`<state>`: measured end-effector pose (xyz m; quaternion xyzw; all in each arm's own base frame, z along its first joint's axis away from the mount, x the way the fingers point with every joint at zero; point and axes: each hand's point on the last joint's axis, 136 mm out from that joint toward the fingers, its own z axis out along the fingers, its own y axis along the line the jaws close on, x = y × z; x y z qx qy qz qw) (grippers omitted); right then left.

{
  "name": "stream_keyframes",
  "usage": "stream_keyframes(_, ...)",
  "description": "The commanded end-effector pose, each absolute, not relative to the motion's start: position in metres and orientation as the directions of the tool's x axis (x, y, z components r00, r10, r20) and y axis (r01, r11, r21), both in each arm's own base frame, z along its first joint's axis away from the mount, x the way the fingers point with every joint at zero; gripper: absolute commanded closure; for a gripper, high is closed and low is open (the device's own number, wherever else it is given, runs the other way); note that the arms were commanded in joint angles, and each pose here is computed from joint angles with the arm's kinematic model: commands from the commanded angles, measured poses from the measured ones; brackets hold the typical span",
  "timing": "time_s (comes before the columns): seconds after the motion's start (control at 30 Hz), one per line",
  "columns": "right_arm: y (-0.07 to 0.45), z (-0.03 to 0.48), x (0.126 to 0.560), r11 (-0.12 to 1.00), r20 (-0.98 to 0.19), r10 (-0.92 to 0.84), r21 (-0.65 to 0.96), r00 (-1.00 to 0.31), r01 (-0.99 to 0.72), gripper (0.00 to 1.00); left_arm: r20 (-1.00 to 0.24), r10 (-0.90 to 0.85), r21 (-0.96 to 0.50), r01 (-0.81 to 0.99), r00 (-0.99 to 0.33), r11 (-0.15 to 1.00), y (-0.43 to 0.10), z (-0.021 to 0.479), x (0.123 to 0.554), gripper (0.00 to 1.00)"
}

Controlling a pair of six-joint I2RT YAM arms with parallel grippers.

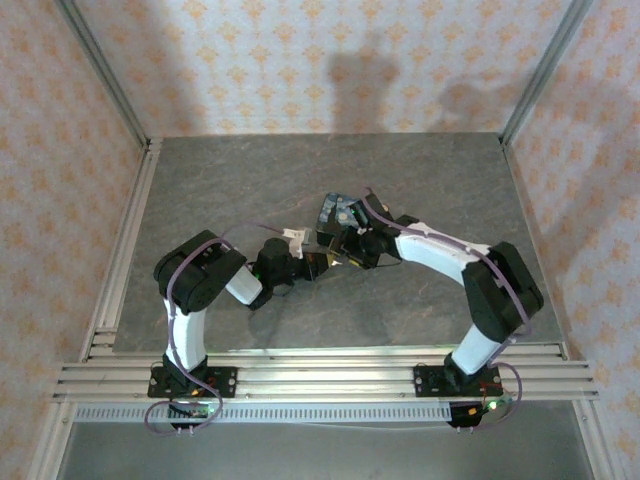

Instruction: Unlock the padlock with the key

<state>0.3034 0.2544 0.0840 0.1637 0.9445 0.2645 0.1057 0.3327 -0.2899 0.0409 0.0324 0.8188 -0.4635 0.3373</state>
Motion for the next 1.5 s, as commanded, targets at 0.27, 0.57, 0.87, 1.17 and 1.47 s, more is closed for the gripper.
stream_keyframes(0.27, 0.243, 0.096, 0.315, 0.718, -0.235, 0.549, 0.624, -0.802, 0.309, 0.43, -0.597, -0.268, -0.721, 0.359, -0.756, 0.592, -0.3, 0.065, 0.327, 1.0)
stream_keyframes(0.57, 0.261, 0.088, 0.32, 0.69, -0.244, 0.562, 0.664, -0.79, 0.287, 0.43, -0.578, -0.268, -0.724, 0.332, -0.771, 0.605, -0.301, 0.064, 0.323, 1.0)
stream_keyframes(0.87, 0.261, 0.069, 0.313, 0.708, -0.209, 0.547, 0.633, -0.81, 0.314, 0.44, -0.573, -0.274, -0.728, 0.327, -0.772, 0.603, -0.301, 0.069, 0.323, 1.0)
stream_keyframes(1.17, 0.265, 0.06, 0.315, 0.712, -0.199, 0.54, 0.626, -0.817, 0.318, 0.45, -0.555, -0.278, -0.751, 0.329, -0.784, 0.573, -0.307, 0.078, 0.322, 1.0)
stream_keyframes(1.47, 0.269, 0.059, 0.321, 0.73, -0.209, 0.527, 0.608, -0.824, 0.312, 0.58, -0.571, -0.217, -0.718, 0.355, -0.792, 0.599, -0.306, 0.073, 0.315, 1.0)
